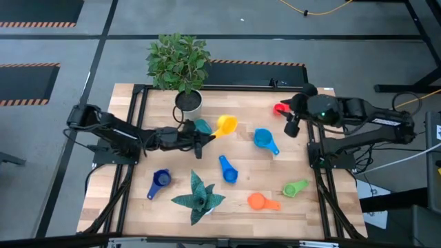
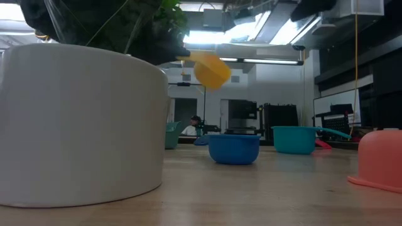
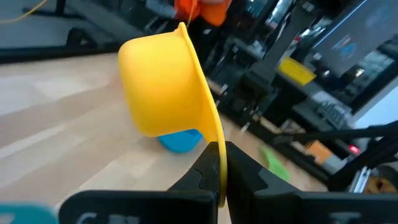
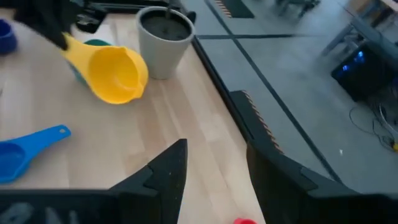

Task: Nest measuring cups in basket
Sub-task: Stack the yellow measuring cup on top of the light blue measuring cup

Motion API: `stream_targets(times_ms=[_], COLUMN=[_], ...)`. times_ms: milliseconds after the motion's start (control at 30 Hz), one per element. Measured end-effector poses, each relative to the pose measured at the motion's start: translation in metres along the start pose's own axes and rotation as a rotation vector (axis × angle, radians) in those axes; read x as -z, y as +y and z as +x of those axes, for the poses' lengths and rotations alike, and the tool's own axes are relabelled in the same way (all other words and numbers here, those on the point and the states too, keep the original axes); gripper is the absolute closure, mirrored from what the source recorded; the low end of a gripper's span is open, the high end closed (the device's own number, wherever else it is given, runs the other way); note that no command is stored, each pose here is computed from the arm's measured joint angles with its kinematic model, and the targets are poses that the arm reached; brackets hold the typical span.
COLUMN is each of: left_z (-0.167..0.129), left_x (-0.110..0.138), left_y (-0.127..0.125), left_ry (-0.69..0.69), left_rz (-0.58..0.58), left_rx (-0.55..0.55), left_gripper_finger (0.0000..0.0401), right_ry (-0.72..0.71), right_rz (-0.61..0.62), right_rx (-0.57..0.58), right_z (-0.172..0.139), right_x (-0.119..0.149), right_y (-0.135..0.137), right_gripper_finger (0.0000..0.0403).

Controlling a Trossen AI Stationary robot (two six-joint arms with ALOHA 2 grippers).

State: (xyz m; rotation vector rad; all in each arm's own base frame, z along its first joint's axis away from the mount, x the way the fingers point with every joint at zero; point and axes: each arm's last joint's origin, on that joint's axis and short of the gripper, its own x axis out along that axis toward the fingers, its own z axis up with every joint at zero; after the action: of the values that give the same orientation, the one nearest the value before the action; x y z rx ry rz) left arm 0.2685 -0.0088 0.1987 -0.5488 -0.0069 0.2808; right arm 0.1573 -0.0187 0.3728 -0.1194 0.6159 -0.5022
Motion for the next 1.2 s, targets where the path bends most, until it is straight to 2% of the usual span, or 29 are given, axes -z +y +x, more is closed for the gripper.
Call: stream_targets(times_ms=[167, 400, 567, 833, 1200], left_z=[0.007, 0.009, 0.009, 0.009, 0.009], left_x=[0.006, 0.01, 0.009, 0.009, 0.009], left_y=[0.001, 0.002, 0.002, 0.002, 0.002], left_ry=[-0.035, -0.042, -0.045, -0.047, -0.047], left_rz=[-0.007, 0.004, 0.008, 0.008, 0.007], left_rx=[0.026, 0.031, 0.034, 0.035, 0.035], left_gripper_finger=[0.0399, 0.0397, 0.0398, 0.0399, 0.0398], right_ry=[-0.02, -0.174, -0.24, -0.276, -0.248], right_rz=[0.022, 0.093, 0.124, 0.137, 0.091], right_rx=[0.001, -0.071, -0.075, -0.211, -0.197], right_z=[0.023, 0.065, 0.087, 0.115, 0.151], right_x=[0.013, 0.024, 0.027, 0.021, 0.025], right_y=[0.008, 0.032, 0.041, 0.046, 0.053], right_gripper_finger=[0.0233, 0.0233, 0.0233, 0.0233, 0.0233])
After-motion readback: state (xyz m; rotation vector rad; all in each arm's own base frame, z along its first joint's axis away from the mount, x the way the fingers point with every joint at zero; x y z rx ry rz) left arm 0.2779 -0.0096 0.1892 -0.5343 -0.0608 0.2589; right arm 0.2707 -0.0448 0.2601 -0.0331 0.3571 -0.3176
